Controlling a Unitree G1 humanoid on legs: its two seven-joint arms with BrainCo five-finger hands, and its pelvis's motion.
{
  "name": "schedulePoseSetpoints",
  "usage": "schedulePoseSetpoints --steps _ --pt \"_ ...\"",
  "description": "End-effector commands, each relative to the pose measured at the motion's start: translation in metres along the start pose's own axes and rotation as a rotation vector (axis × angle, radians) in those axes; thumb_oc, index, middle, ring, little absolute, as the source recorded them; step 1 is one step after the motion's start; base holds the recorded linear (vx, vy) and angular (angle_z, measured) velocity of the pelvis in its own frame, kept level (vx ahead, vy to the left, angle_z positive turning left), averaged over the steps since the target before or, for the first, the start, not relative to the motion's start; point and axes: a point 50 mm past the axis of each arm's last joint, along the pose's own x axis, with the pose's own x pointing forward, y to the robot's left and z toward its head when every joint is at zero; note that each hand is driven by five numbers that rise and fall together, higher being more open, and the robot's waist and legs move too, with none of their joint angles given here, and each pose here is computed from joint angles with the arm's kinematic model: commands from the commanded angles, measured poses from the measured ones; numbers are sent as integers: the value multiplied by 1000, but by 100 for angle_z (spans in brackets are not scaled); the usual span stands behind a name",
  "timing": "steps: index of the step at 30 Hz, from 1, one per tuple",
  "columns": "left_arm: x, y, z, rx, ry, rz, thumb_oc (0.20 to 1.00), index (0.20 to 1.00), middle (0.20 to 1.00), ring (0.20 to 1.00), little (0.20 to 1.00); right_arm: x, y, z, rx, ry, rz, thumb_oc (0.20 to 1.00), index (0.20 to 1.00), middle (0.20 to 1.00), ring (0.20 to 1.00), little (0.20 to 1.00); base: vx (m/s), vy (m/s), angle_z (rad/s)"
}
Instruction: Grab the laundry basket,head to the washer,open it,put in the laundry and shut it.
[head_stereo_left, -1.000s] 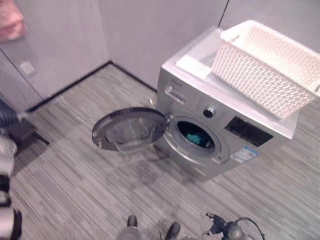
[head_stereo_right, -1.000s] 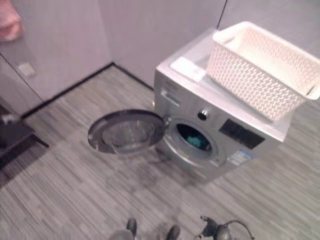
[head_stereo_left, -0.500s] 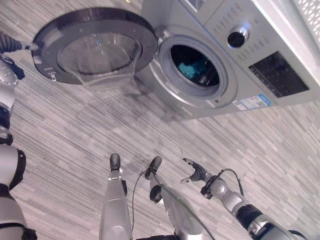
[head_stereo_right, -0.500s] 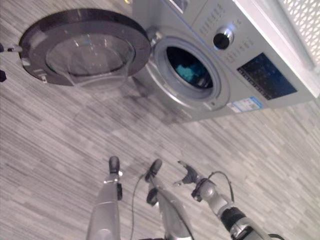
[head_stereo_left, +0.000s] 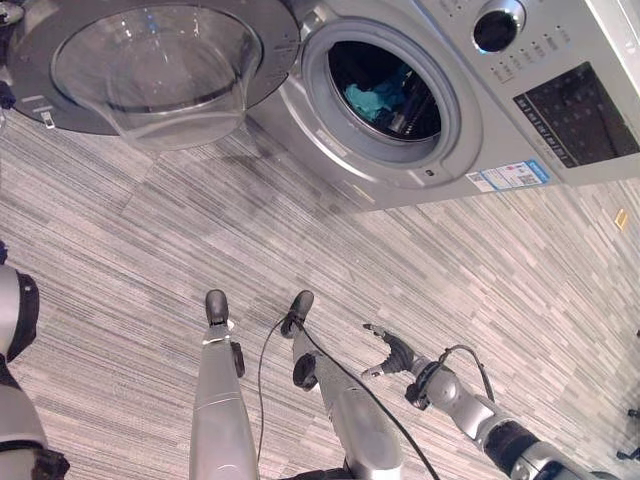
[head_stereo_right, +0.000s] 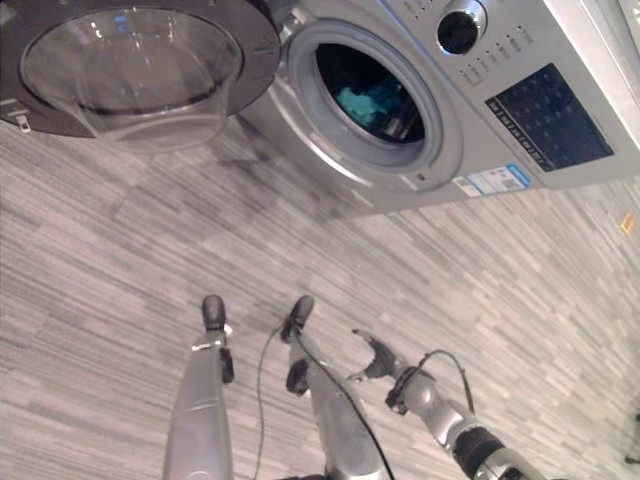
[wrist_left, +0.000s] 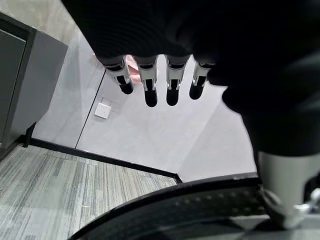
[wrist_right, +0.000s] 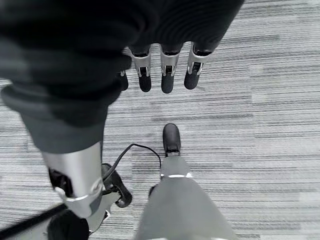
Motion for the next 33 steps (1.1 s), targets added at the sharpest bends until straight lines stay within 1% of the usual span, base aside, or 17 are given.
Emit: schedulePoseSetpoints --steps 1,3,8,9,11,12,13,14,15,16,17,19,23,24,26,30,33 --pt "-28 -54 -20 -1 4 -357 1000 1000 1000 1000 1000 -16 -14 -18 0 41 -18 1000 1000 1000 1000 1000 1 39 0" --pt "-46 -82 -23 -19 -8 -528 1000 1000 1000 1000 1000 -18 -22 -17 -26 35 -18 1000 1000 1000 1000 1000 -3 51 -1" --pt "-69 -112 -20 5 -61 -686 1000 1000 1000 1000 1000 -24 -30 -21 -64 46 -5 1000 1000 1000 1000 1000 -7 26 -1" --pt "-100 -144 -1 0 -178 -827 1000 1000 1000 1000 1000 -26 -36 -25 -94 64 -15 1000 1000 1000 1000 1000 -20 47 -2" --pt "-128 -166 11 -75 -235 -924 1000 1000 1000 1000 1000 -29 -38 -31 -116 89 -17 1000 1000 1000 1000 1000 -13 30 -1" --pt "-129 -166 10 -76 -233 -925 1000 1000 1000 1000 1000 -30 -38 -31 -117 91 -16 1000 1000 1000 1000 1000 0 0 0" --pt "-167 -192 25 -155 -282 -1043 1000 1000 1000 1000 1000 -32 -37 -38 -140 121 -11 1000 1000 1000 1000 1000 0 0 0" --pt "-191 -206 34 -196 -311 -1115 1000 1000 1000 1000 1000 -32 -38 -41 -153 135 -10 1000 1000 1000 1000 1000 0 0 0" --pt "-212 -217 41 -237 -328 -1171 1000 1000 1000 1000 1000 -32 -39 -42 -165 143 -14 1000 1000 1000 1000 1000 2 15 3" --pt "-213 -217 41 -238 -328 -1172 1000 1000 1000 1000 1000 -33 -39 -43 -166 146 -13 1000 1000 1000 1000 1000 5 16 10" --pt "-259 -237 57 -366 -316 -1268 1000 1000 1000 1000 1000 -31 -41 -40 -178 140 -29 1000 1000 1000 1000 1000 6 15 8" --pt "-297 -250 81 -500 -290 -1338 1000 1000 1000 1000 1000 -28 -40 -40 -183 143 -40 1000 1000 1000 1000 1000 8 11 6" --pt "-298 -250 82 -503 -291 -1339 1000 1000 1000 1000 1000 -29 -40 -41 -183 145 -42 1000 1000 1000 1000 1000 -1 -17 -1" --pt "-355 -259 127 -657 -292 -1425 1000 1000 1000 1000 1000 -17 -29 -38 -190 155 -36 1000 1000 1000 1000 1000 -8 -93 -16" --pt "-379 -255 153 -718 -354 -1472 1000 1000 1000 1000 1000 -12 -21 -38 -183 164 -25 1000 1000 1000 1000 1000 -1 -74 -17" --pt "-384 -241 175 -809 -456 -1489 1000 1000 1000 1000 1000 -12 -14 -44 -182 190 -5 1000 1000 1000 1000 1000 17 -44 -63" --pt "-381 -236 166 -845 -446 -1507 1000 1000 1000 1000 1000 -17 -8 -52 -180 224 19 1000 1000 1000 1000 1000 35 -31 -42"
